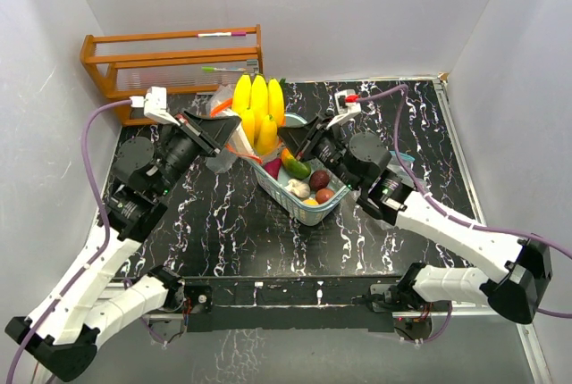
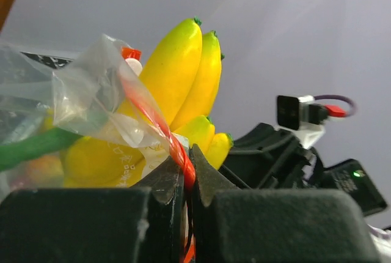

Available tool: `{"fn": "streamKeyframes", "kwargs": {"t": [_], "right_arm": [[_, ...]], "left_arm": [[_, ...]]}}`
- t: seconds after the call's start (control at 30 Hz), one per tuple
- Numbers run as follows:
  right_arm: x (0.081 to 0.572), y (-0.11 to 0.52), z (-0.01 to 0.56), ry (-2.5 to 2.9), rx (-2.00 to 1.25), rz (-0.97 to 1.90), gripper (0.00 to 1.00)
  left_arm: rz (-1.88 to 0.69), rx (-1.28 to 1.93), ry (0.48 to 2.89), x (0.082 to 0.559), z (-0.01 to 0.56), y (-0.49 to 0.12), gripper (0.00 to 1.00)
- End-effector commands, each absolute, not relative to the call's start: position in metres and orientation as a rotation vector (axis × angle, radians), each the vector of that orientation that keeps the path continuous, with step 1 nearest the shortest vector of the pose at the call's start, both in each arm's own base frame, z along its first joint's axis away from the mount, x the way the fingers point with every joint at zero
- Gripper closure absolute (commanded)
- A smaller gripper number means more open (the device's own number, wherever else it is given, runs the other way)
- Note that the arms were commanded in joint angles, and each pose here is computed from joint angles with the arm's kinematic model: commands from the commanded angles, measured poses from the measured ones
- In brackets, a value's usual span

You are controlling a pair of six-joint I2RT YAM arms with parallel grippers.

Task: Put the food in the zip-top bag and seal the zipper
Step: Place the fake fruit in the zipper food storage bag.

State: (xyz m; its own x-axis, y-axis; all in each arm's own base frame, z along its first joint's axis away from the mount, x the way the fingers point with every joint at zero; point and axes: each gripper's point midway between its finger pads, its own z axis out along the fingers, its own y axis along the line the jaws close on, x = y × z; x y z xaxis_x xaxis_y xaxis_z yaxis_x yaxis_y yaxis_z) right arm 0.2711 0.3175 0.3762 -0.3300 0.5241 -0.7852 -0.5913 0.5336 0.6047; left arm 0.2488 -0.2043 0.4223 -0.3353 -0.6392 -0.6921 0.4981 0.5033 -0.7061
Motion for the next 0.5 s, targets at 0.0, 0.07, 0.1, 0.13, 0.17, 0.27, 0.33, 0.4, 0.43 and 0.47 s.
{"fn": "streamKeyframes", "kwargs": {"t": [0.0, 0.07, 0.1, 0.13, 0.17, 0.27, 0.33, 0.4, 0.43, 0.47], "right_arm": [[0.251, 0.318, 0.424, 1.429, -0.171, 1.085, 0.92], [0.247, 0.318, 0.426, 1.436, -0.196, 1.074, 0.92], [0.242, 0.32, 0.429, 1.435, -0.219, 1.083, 0.92], [0.235, 0.321, 0.435, 1.42, -0.239, 1.094, 0.92], [0.23, 0.321, 0.44, 1.406, -0.255, 1.096, 0.92], [0.238, 0.312, 0.447, 1.423, -0.238, 1.01, 0.92], [0.244, 0.306, 0.453, 1.441, -0.219, 0.949, 0.92], [0.245, 0.303, 0.464, 1.436, -0.223, 0.928, 0.92], [0.245, 0.302, 0.47, 1.427, -0.227, 0.924, 0.92], [0.246, 0.302, 0.473, 1.421, -0.232, 0.918, 0.92]], "left_arm": [[-0.945, -0.122, 1.532, 0.278, 0.411, -0.193, 1.0], [-0.836, -0.167, 1.532, 0.294, 0.405, -0.181, 1.0], [-0.793, -0.185, 1.533, 0.301, 0.402, -0.177, 1.0], [-0.748, -0.201, 1.532, 0.307, 0.402, -0.172, 1.0], [-0.714, -0.211, 1.531, 0.312, 0.402, -0.17, 1.0], [-0.644, -0.232, 1.527, 0.323, 0.409, -0.164, 1.0], [-0.578, -0.231, 1.547, 0.332, 0.412, -0.16, 1.0], [-0.514, -0.219, 1.569, 0.337, 0.414, -0.156, 1.0], [-0.506, -0.208, 1.577, 0.338, 0.415, -0.157, 1.0], [-0.511, -0.197, 1.576, 0.337, 0.416, -0.158, 1.0]]}}
